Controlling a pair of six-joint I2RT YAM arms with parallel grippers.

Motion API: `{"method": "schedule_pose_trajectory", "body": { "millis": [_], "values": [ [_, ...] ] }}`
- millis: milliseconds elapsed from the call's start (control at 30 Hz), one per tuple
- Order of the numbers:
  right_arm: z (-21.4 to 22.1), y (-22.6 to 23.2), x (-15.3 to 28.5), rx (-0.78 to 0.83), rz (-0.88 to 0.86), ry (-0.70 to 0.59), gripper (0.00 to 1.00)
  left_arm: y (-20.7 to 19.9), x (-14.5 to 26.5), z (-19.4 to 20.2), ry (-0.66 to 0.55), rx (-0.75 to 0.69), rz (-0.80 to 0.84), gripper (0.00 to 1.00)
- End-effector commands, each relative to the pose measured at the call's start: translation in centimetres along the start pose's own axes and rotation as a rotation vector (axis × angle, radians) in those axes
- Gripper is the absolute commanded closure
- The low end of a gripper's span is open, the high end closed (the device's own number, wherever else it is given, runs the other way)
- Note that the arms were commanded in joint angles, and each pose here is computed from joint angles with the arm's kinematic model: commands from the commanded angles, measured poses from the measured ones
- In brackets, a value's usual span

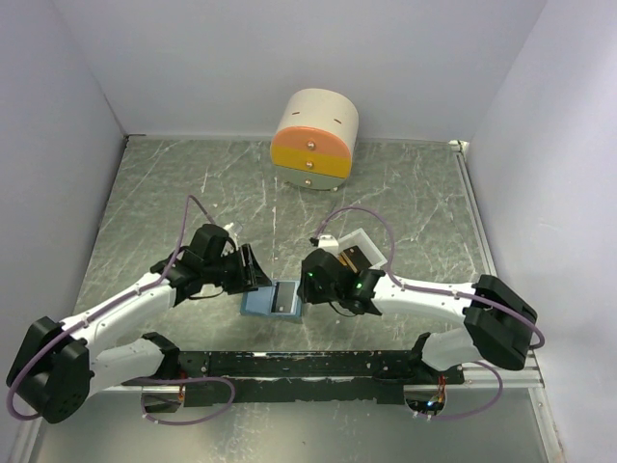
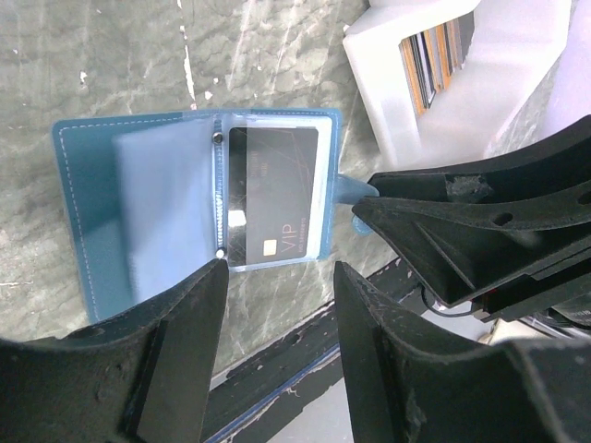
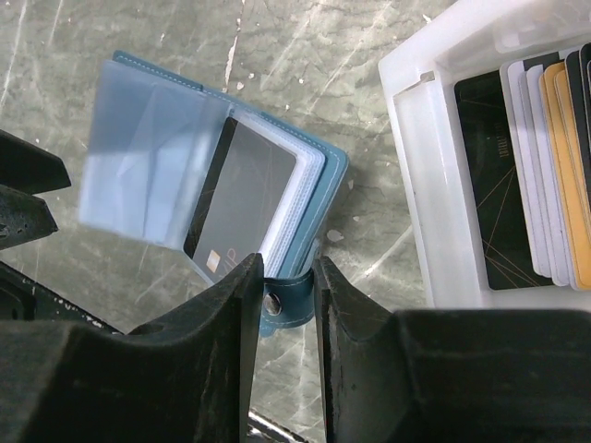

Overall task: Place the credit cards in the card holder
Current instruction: Turn over the card slot in the card holder.

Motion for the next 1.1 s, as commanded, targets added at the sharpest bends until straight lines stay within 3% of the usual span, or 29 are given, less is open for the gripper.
{"method": "schedule_pose_trajectory", "body": {
  "millis": [0,200,400,1067],
  "values": [
    [-1.6,0.4,0.8,0.007,0.000,-0.046,0.71,-2.2,0.4,-0.6,-0.004,-0.011,0.081,0.39],
    [-2.5,0.3,1.7,0.012,0.006,-0.074,0.70,-1.9,-0.5,0.0,0.030,-0.003,0.100,0.40],
    [-2.8,0.3,2.3,0.015,-0.003,-0.098,0.68,-0.5,0.1,-1.0,-0.029,-0.012,-0.010,0.36],
    [-2.2,0.4,1.8,0.015,-0.020,-0.083,0.68,0.8,-0.2,-1.4,-0.044,-0.026,-0.085,0.36]
  ]
}}
Point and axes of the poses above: each gripper's point midway between its finger pads, its own x axis back along the fingers, its own y axis along the line the jaws close on, z = x × y, the point moved 1 cm from there along x, back along the fingers, and after that the axes turned 8 degrees about x, right-handed, at the moved point
